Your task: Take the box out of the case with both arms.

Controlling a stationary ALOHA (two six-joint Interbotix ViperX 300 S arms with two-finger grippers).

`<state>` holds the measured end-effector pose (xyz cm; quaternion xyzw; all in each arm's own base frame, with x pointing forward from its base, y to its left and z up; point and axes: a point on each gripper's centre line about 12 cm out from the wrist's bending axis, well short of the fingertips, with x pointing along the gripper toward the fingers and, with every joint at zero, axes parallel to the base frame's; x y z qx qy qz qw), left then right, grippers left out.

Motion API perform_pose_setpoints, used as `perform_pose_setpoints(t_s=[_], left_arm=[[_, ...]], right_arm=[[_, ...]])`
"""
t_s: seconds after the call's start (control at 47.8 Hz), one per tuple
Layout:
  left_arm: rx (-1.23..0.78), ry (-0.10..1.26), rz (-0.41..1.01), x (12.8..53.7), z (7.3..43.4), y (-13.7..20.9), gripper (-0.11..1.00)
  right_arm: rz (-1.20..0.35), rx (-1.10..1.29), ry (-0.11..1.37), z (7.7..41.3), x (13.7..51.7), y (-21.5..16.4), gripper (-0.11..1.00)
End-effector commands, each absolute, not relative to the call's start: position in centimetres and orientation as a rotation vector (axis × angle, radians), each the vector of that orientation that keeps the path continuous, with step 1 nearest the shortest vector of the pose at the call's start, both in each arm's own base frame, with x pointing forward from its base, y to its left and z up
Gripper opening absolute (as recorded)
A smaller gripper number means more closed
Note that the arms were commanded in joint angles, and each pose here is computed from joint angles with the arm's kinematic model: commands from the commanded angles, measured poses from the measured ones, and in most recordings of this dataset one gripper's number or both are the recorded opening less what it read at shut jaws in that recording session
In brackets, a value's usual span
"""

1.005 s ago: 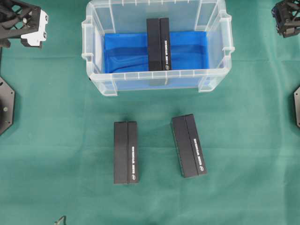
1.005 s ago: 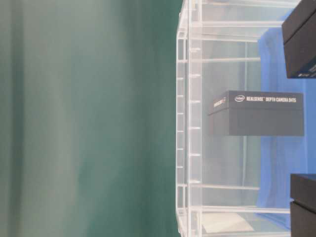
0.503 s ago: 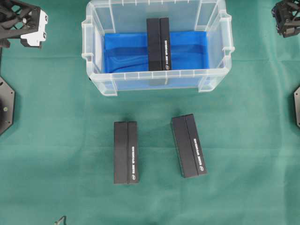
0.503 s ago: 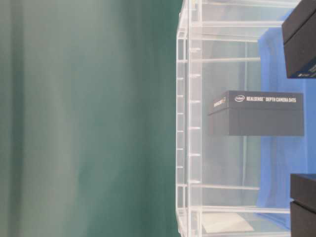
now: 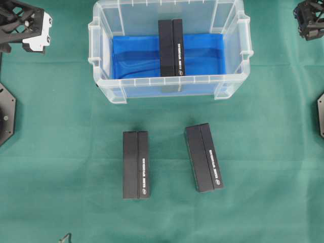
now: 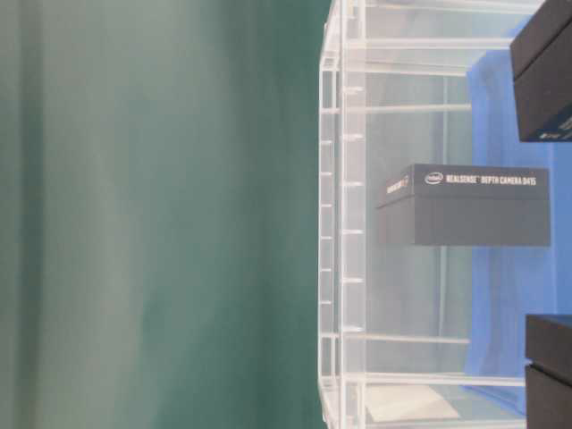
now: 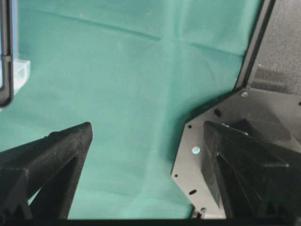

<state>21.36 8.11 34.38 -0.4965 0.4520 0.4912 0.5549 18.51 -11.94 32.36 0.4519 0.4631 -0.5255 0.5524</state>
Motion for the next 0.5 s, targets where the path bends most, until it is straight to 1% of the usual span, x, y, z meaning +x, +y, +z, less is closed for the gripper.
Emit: perform_pose_setpoints(t_s=[0.0,0.482], left_arm=[[-1.171,1.051,1.146,21.22,34.92,8.01,0.86],[-1.168,1.065,1.156,21.14,34.27,8.09,0.86]], right_arm=[[-1.237,1.07,1.065,33.05,18.45,-12.03,0.95],[-1.239,1.069,1.066,32.76,18.41,-12.03,0.95]])
